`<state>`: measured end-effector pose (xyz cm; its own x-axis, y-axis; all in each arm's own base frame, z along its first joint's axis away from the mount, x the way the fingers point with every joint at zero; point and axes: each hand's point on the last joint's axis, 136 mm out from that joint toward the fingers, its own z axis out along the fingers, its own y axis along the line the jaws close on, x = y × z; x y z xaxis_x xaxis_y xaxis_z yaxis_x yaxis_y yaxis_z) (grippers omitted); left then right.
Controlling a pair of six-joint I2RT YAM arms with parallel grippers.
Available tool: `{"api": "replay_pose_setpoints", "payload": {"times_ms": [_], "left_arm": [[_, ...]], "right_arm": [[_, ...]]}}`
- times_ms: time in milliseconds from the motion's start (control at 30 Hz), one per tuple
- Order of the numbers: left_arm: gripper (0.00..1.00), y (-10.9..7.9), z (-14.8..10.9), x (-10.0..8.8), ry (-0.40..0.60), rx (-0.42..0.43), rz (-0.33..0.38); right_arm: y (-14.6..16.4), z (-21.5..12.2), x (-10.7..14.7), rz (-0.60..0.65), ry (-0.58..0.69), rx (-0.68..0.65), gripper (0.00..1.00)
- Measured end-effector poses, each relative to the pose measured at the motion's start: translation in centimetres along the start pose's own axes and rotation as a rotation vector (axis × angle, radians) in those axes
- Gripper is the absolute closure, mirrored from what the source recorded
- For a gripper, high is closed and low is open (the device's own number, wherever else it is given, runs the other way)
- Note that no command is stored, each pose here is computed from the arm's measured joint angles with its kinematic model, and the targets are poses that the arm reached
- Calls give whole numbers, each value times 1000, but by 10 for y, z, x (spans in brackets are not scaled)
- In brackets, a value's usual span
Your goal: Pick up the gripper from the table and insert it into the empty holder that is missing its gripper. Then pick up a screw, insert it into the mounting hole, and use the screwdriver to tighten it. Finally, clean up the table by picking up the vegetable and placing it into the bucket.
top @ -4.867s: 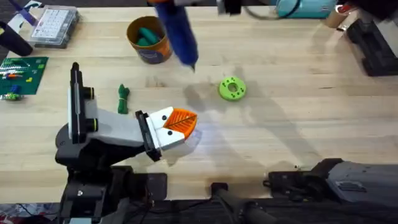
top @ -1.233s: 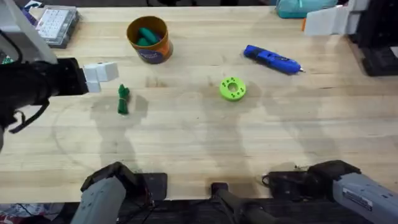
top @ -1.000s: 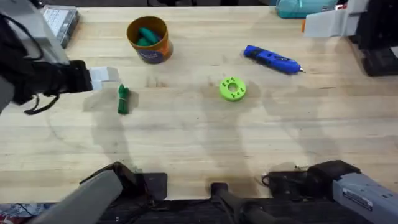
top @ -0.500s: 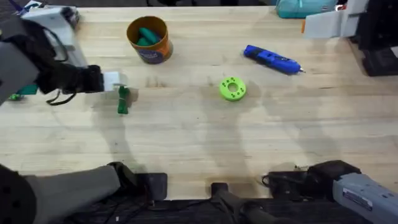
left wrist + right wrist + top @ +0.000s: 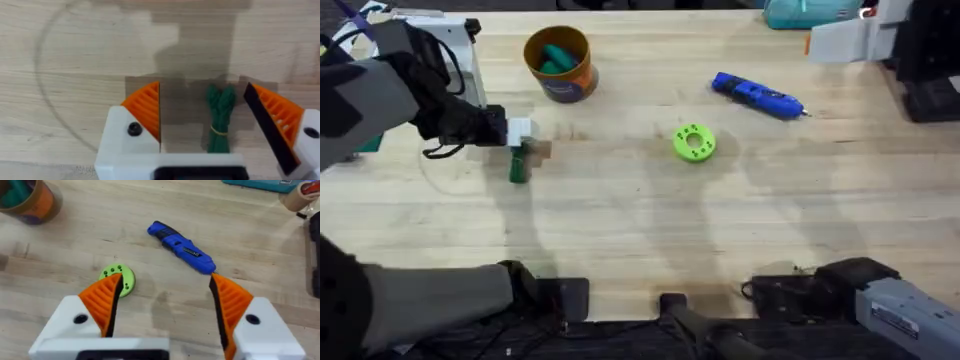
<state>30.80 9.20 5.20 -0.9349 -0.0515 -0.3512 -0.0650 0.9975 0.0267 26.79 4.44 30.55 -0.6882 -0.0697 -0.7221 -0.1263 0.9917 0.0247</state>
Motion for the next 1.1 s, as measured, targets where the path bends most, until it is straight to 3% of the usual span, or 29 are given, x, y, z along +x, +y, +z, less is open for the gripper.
{"api": "replay_pose_setpoints", "payload": {"times_ms": [233, 1100], "left_arm": [[14, -6, 10, 28, 129, 31, -12], [14, -9, 9, 33, 152, 32, -10]], "right_arm": [[0, 0, 0, 0, 1, 0, 6], [0, 0, 0, 0, 1, 0, 6]]}}
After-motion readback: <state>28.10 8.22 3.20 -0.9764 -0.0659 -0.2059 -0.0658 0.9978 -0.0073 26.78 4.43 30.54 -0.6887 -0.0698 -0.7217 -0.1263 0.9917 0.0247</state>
